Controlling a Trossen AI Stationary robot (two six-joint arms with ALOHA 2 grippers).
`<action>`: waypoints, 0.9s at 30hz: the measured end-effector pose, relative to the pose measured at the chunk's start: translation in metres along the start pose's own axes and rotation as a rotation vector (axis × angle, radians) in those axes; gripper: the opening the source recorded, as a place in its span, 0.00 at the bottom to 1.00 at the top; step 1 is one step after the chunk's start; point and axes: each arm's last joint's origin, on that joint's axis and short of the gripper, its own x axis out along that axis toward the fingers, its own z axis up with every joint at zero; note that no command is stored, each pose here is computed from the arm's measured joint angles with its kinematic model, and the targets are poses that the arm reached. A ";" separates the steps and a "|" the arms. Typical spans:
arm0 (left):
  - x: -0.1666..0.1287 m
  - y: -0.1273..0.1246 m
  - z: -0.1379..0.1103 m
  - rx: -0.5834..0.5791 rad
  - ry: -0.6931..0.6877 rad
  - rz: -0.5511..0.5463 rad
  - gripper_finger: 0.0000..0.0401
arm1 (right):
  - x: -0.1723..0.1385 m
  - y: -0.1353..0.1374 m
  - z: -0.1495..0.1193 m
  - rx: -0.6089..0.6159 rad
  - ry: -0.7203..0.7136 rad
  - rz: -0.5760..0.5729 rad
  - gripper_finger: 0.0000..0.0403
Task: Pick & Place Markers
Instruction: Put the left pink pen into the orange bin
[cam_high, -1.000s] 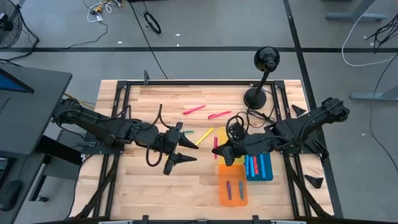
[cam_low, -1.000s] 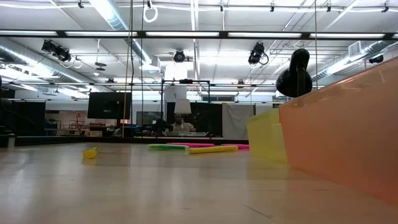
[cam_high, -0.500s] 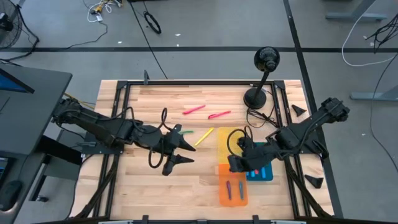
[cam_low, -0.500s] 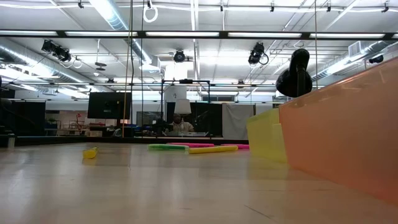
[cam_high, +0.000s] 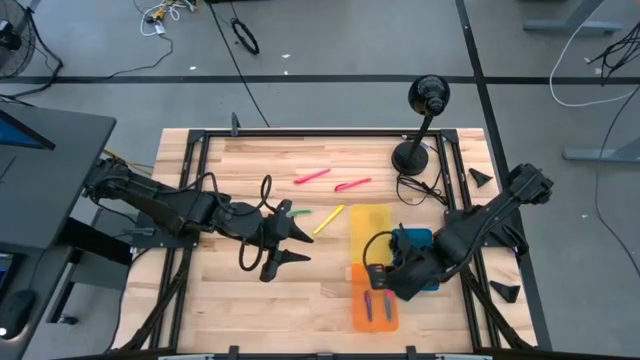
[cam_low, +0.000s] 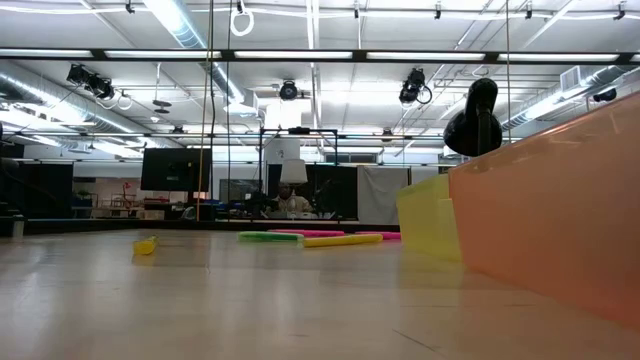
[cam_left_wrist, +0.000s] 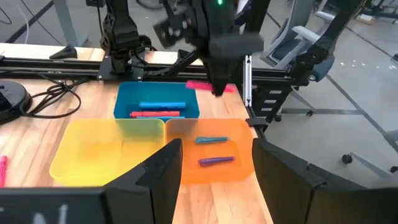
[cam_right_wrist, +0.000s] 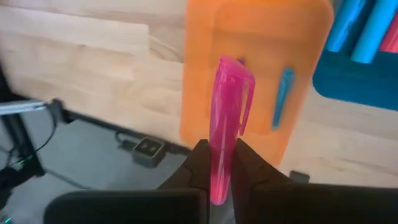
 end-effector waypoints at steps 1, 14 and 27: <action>0.000 0.000 0.000 0.002 0.000 0.000 0.50 | 0.006 0.001 -0.001 -0.001 -0.006 -0.013 0.05; 0.000 0.000 0.000 -0.010 0.001 -0.001 0.50 | 0.079 0.007 -0.015 0.004 0.008 -0.176 0.07; 0.000 -0.002 -0.002 -0.033 0.027 -0.057 0.50 | 0.131 -0.001 -0.021 -0.012 -0.012 -0.311 0.07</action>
